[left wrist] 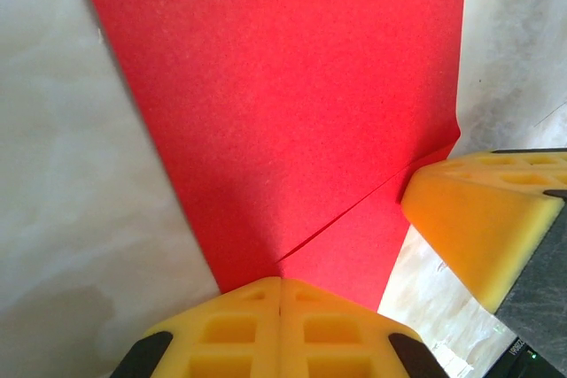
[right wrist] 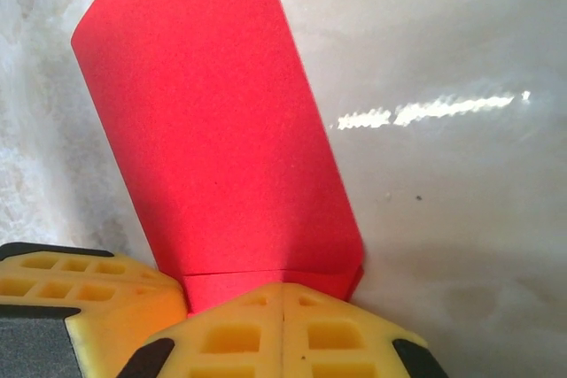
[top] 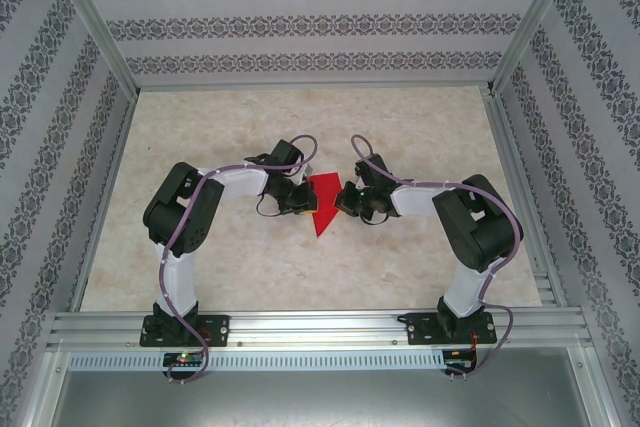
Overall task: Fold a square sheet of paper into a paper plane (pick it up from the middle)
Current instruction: Third fold the triangle at the center of the table.
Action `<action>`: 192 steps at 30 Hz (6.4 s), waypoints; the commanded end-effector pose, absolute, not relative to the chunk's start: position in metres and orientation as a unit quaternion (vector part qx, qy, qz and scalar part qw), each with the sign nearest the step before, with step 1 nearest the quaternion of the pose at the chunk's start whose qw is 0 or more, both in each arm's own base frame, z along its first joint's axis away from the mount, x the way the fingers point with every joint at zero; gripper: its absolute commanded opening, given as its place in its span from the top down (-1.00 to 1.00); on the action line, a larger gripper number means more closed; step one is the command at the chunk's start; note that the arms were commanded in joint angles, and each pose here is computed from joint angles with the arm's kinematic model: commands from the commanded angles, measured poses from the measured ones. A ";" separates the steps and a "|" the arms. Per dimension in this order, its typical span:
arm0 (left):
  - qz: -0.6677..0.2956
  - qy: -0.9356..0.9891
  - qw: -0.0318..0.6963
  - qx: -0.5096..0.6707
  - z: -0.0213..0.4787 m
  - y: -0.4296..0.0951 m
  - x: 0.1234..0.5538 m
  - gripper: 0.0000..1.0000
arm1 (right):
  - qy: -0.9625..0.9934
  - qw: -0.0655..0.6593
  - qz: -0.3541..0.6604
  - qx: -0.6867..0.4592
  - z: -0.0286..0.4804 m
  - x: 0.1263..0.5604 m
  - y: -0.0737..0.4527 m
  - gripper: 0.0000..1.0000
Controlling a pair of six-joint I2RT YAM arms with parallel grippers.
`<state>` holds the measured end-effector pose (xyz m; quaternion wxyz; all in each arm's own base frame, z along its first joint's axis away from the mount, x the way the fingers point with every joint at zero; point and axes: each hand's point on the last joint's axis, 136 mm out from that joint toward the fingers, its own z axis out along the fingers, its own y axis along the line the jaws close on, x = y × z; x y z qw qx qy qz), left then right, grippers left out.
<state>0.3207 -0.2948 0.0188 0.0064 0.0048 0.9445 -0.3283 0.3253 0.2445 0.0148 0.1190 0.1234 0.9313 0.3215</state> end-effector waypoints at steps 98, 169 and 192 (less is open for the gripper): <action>-0.211 0.977 -0.013 -0.001 -0.038 -0.249 0.296 1.00 | 0.906 0.132 0.398 0.054 0.057 0.266 0.293 0.85; -0.267 0.963 0.018 -0.011 -0.009 -0.273 0.303 0.90 | 0.918 0.067 0.389 0.034 0.013 0.252 0.313 0.84; -0.259 0.966 0.024 0.013 -0.005 -0.273 0.308 0.90 | 0.918 0.131 0.370 0.058 0.042 0.300 0.281 0.85</action>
